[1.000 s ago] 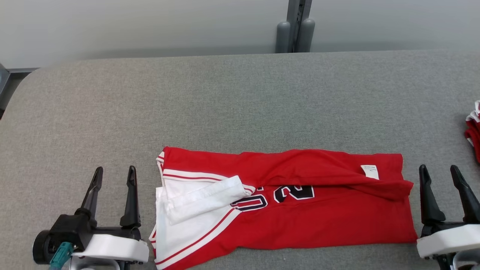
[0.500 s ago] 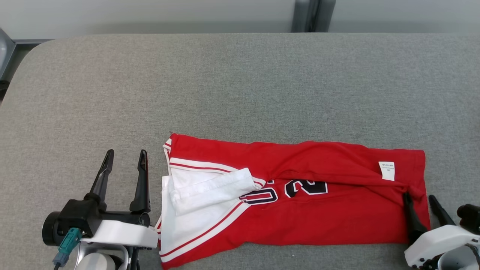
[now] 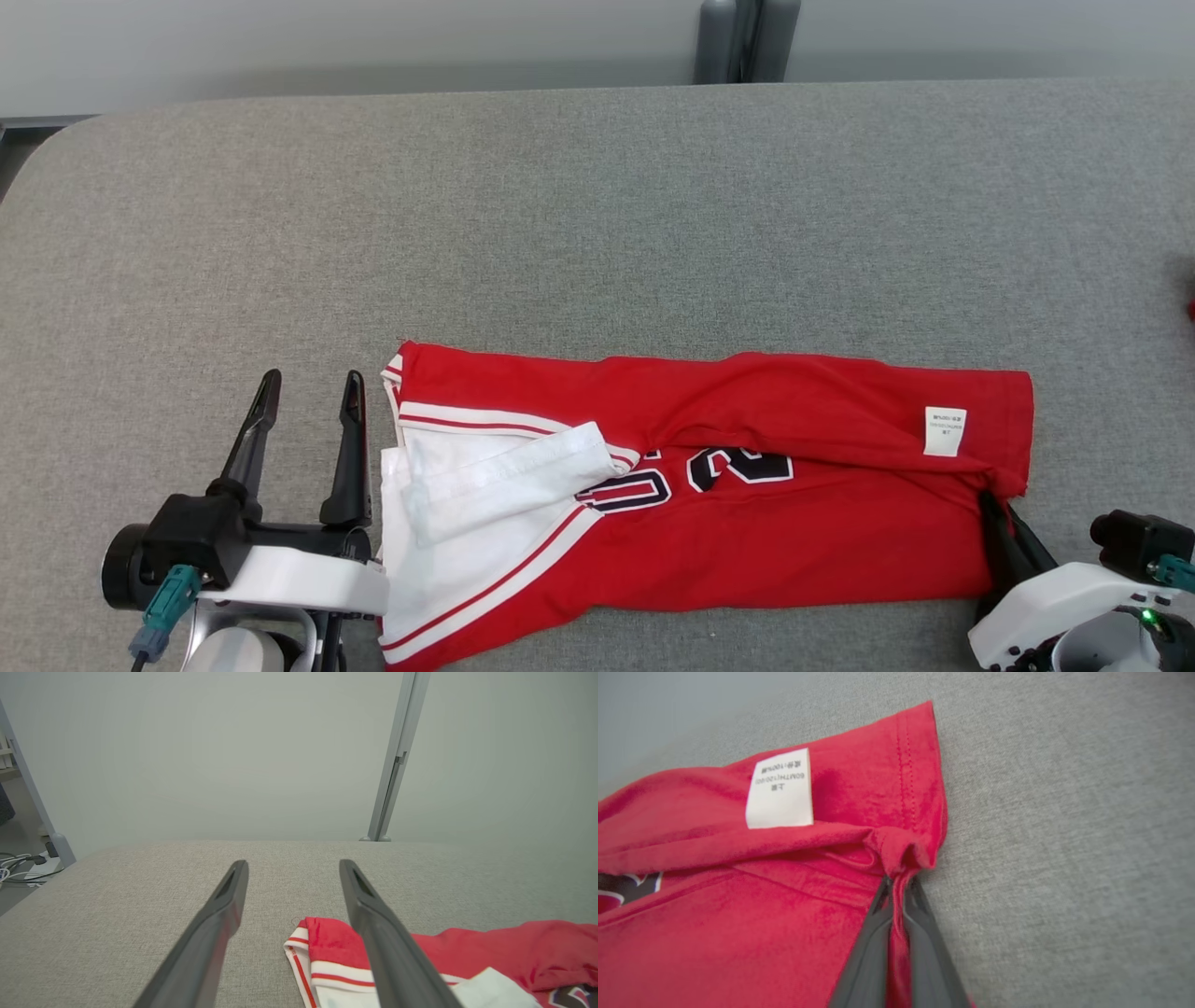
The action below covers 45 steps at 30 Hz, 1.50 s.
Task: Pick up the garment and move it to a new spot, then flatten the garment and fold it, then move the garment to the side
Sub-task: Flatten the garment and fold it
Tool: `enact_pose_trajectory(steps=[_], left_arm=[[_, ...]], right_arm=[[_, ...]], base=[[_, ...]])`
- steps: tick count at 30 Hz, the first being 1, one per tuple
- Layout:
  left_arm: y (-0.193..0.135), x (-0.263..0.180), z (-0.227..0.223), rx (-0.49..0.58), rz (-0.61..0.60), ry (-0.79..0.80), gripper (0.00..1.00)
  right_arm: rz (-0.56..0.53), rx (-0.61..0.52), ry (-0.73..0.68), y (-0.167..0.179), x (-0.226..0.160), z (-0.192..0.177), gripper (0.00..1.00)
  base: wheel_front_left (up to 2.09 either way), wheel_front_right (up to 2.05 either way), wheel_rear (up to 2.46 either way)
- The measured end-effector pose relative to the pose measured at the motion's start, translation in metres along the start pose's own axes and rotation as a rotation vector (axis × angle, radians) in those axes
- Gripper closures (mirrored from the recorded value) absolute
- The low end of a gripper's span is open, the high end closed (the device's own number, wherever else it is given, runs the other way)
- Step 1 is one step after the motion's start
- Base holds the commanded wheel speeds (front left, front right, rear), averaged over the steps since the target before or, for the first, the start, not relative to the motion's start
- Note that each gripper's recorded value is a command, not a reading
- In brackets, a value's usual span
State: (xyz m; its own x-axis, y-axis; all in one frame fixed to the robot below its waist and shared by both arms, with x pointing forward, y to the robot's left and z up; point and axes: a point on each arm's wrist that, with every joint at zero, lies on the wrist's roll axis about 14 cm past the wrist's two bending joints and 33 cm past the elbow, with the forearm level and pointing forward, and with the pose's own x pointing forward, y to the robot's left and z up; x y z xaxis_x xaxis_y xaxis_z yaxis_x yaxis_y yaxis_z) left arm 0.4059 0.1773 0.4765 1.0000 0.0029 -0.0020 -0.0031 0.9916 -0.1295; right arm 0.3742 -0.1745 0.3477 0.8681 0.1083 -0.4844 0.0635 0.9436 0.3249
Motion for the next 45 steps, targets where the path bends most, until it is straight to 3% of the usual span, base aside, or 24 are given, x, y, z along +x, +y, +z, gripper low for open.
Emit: enact_pose_trajectory(steps=[7,15,21,24,28,35,40,45], left_arm=[[0.002,0.0,0.002,-0.004,0.009,-0.007,0.0],[-0.002,-0.001,0.006,-0.01,0.004,-0.02,0.0],[-0.004,-0.004,0.006,-0.013,-0.002,-0.02,0.0],[-0.004,-0.005,0.008,-0.015,-0.003,-0.024,0.0],[-0.005,-0.006,0.009,-0.017,-0.003,-0.026,0.0],[-0.002,-0.011,0.012,-0.018,0.003,-0.032,0.0],[0.003,-0.016,0.012,-0.017,0.019,-0.031,0.0],[0.007,-0.019,0.01,-0.015,0.031,-0.022,0.0]], right_arm=[[-0.017,-0.006,-0.06,-0.015,-0.002,0.015,1.0],[-0.145,-0.067,-0.148,-0.077,-0.022,0.05,1.0],[-0.08,-0.114,-0.213,-0.056,-0.022,0.074,1.0],[0.023,-0.163,-0.257,-0.017,-0.02,0.09,1.0],[0.217,-0.197,-0.278,0.06,-0.022,0.101,1.0],[0.558,-0.174,-0.216,0.193,-0.041,0.085,1.0],[0.726,-0.143,-0.128,0.248,-0.049,0.055,1.0],[0.816,-0.1,-0.071,0.276,-0.045,0.035,1.0]], base=[[0.0,0.0,0.0],[0.0,0.0,0.0],[0.0,0.0,0.0],[0.0,0.0,0.0],[0.0,0.0,0.0],[0.0,0.0,0.0],[0.0,0.0,0.0],[0.0,0.0,0.0]])
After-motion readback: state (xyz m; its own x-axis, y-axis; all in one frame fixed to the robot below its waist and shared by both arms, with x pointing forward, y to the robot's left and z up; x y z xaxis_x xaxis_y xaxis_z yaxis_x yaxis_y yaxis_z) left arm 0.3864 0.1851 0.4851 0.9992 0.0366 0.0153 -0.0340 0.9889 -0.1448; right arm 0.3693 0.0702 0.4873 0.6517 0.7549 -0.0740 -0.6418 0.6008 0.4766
